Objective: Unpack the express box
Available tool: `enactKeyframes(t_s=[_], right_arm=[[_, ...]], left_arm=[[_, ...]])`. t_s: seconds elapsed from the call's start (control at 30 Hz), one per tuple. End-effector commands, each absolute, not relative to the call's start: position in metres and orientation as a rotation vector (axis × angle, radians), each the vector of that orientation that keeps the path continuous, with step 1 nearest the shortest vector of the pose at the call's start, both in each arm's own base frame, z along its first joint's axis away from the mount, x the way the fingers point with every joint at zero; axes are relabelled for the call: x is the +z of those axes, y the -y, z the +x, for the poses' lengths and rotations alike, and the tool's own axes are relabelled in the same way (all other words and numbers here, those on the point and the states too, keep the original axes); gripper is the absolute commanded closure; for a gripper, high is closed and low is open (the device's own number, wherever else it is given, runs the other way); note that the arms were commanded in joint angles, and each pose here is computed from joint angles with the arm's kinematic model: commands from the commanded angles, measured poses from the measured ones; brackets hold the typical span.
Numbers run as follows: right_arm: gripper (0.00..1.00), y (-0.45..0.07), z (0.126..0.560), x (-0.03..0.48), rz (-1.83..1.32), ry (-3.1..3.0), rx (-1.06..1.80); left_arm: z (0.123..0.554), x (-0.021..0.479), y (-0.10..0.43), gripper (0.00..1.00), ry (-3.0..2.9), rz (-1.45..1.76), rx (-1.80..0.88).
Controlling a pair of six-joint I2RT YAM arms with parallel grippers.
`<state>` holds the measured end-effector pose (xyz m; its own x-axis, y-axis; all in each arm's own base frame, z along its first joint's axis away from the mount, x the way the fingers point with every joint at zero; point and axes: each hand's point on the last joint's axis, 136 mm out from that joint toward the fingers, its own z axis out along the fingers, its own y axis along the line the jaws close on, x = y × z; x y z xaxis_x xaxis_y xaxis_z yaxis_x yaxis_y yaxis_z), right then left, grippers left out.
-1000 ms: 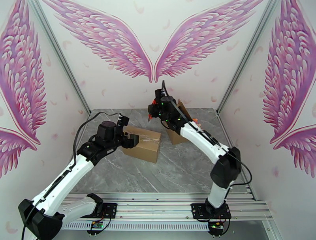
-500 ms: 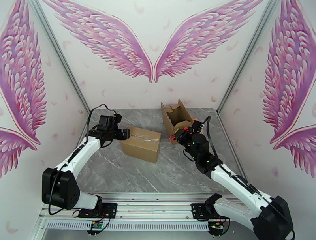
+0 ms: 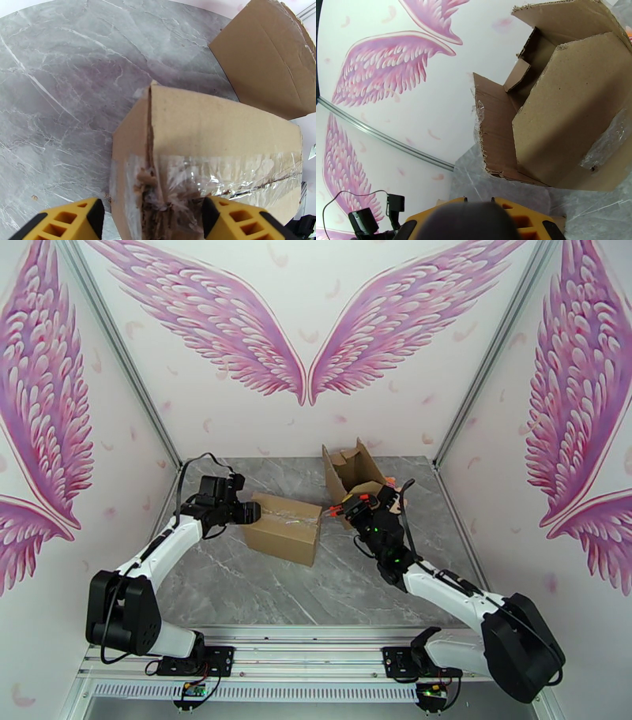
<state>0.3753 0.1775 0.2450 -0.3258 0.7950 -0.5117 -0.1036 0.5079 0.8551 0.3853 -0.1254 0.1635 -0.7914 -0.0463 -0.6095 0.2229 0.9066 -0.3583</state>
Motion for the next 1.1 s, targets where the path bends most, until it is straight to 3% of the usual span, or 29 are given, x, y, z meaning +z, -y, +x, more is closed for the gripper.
enactKeyframes(t_s=[0.0, 1.07], right_arm=[[1.00, -0.182, 0.378, 0.252, 0.606, -1.611, 1.075], [1.00, -0.174, 0.384, 0.227, 0.701, -1.601, 1.051]], left_arm=[[0.379, 0.152, 0.125, 0.31, -2.459, 0.112, -0.572], [0.374, 0.137, 0.125, 0.33, -2.504, 0.094, -0.581]])
